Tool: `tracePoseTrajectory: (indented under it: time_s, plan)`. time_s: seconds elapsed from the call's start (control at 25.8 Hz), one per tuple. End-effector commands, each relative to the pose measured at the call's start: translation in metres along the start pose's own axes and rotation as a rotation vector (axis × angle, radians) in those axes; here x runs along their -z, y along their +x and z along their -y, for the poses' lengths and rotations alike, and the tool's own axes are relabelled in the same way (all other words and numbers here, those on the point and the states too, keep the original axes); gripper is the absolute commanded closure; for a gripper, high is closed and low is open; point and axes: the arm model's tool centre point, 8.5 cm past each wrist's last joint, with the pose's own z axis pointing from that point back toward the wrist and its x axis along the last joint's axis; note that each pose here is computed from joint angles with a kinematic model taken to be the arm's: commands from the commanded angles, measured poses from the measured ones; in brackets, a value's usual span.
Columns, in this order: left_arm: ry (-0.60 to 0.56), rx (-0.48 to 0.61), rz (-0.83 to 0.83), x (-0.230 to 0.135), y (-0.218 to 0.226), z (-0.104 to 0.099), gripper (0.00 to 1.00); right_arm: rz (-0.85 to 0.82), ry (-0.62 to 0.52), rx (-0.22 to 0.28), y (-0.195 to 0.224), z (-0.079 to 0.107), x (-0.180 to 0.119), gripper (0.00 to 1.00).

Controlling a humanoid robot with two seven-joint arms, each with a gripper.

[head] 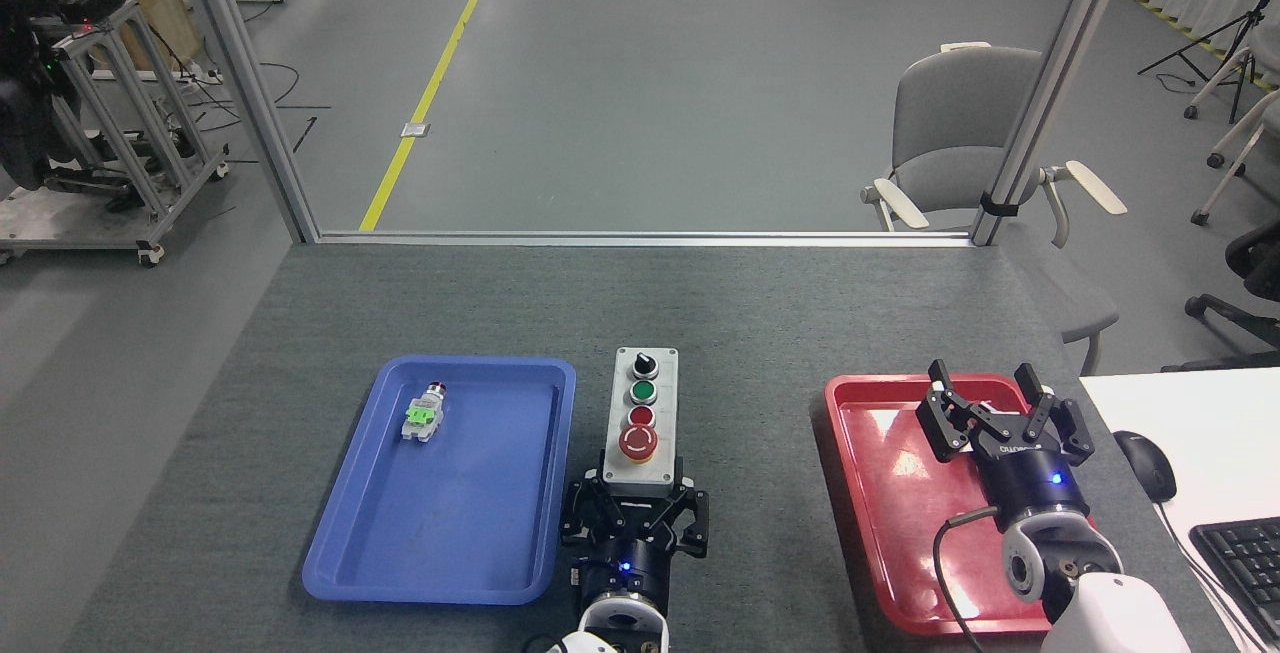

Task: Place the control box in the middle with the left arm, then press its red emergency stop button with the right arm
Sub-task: 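Lift the control box with the left gripper and carry it toward the table middle, then set the control box down between the trays and open the left gripper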

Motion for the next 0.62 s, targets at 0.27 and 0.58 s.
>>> tracePoseTrajectory:
  time_s: [0.27, 0.58]
  plan:
    - [-0.091, -0.007, -0.015, -0.013, 0.001, 0.030, 1.00, -0.002, -0.006, -0.004, -0.002, 0.002, 0.000, 0.01]
    - [-0.098, 0.011, -0.006, -0.017, 0.002, 0.038, 1.00, 0.002, -0.004, -0.003, -0.001, 0.000, -0.001, 0.01]
